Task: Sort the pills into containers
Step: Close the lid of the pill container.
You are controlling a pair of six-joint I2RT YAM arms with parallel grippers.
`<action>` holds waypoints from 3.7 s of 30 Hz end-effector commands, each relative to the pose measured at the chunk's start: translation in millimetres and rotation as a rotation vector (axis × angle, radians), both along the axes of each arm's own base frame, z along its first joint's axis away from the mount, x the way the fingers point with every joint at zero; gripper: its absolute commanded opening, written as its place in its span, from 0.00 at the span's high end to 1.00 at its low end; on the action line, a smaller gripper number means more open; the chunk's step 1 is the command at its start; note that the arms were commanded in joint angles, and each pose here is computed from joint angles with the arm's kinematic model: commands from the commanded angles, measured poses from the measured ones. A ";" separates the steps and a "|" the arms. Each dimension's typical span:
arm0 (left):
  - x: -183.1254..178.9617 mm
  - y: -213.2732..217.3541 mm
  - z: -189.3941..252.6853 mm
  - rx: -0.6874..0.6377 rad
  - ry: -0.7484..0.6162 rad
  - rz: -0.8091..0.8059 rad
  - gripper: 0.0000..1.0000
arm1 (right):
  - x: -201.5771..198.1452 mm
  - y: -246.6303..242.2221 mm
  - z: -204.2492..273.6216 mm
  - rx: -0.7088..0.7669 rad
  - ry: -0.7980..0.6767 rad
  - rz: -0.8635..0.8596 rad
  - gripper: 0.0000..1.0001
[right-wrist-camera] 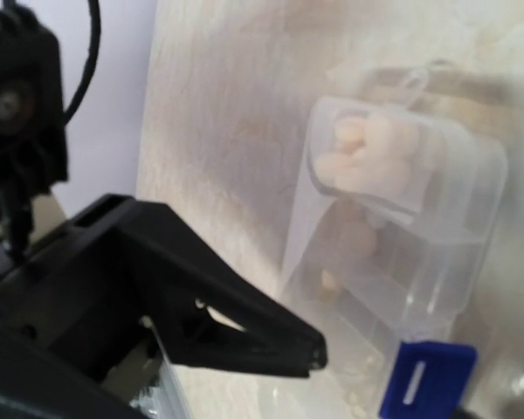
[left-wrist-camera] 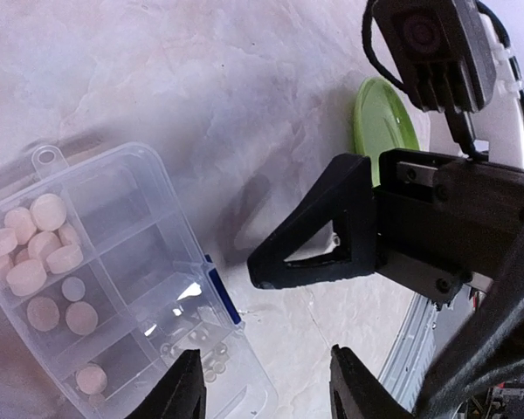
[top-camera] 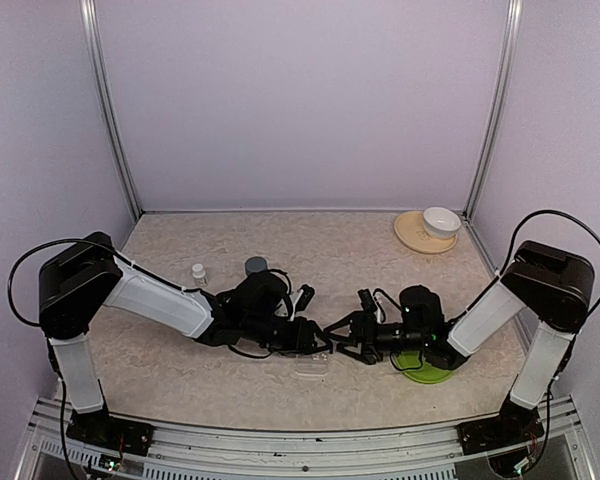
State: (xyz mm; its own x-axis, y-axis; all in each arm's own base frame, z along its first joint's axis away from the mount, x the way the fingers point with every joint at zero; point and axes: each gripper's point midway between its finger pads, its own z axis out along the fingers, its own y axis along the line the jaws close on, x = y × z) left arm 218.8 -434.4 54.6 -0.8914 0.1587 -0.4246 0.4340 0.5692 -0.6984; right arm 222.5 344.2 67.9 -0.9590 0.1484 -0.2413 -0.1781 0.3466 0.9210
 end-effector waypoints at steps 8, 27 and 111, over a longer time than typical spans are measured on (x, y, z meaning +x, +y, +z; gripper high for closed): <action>-11.2 2.3 -12.6 0.010 0.031 -0.031 0.52 | 2.1 -11.1 -26.7 -0.101 0.040 0.001 0.84; -10.3 5.5 -11.1 0.001 0.033 -0.027 0.52 | 18.5 -6.0 -55.7 -0.250 0.017 0.022 1.00; 12.9 52.2 -44.4 0.298 -0.023 0.086 0.54 | 23.2 15.2 -43.4 -0.256 -0.066 0.103 1.00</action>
